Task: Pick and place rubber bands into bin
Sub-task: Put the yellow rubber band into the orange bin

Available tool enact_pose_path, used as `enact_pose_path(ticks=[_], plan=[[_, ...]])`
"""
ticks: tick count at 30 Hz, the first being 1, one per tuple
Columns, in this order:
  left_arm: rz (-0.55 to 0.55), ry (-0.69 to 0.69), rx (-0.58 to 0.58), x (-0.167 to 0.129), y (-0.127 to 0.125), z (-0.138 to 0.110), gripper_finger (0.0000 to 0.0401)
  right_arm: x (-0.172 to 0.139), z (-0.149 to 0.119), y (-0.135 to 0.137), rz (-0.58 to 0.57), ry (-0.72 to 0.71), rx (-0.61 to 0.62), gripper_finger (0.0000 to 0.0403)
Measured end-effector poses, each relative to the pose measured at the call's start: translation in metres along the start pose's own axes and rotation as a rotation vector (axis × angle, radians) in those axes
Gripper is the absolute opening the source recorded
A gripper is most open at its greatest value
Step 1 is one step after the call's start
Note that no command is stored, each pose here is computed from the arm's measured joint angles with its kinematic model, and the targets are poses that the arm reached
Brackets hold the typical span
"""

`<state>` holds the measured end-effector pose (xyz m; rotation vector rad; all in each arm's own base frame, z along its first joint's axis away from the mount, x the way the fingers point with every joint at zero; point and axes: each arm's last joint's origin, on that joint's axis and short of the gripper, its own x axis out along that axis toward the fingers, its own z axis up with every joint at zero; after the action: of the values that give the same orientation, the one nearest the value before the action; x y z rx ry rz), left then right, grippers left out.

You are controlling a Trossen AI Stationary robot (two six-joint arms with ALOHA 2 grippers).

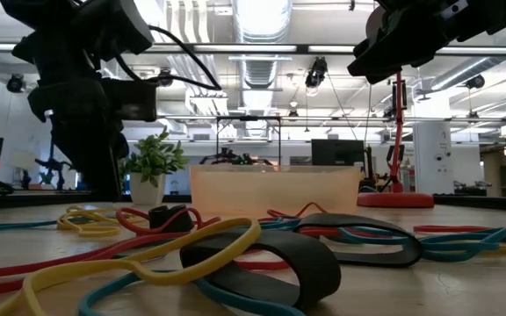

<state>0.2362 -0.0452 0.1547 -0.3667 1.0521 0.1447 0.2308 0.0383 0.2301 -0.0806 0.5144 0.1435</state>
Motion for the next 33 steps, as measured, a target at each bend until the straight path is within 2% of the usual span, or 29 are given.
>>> enact_pose_path(ticks=[7, 17, 20, 25, 33], plan=[[0.007, 0.031, 0.067, 0.008, -0.004, -0.004, 0.0091, 0.001, -0.004, 0.0, 0.001, 0.012, 0.009, 0.0054], [0.026, 0.018, 0.075, 0.016, -0.005, -0.004, 0.0089, 0.001, -0.006, 0.0, 0.001, 0.014, 0.016, 0.0054], [0.049, 0.0, 0.081, 0.015, -0.004, -0.003, 0.0074, 0.001, -0.006, 0.0, 0.0, 0.015, 0.016, 0.0054], [0.059, -0.021, 0.111, 0.013, -0.005, -0.001, 0.0011, 0.001, -0.008, 0.0, 0.001, 0.019, 0.024, 0.0054], [0.041, -0.055, 0.125, 0.005, -0.006, 0.002, 0.0001, 0.002, -0.013, 0.0, 0.0, 0.033, 0.035, 0.0054]])
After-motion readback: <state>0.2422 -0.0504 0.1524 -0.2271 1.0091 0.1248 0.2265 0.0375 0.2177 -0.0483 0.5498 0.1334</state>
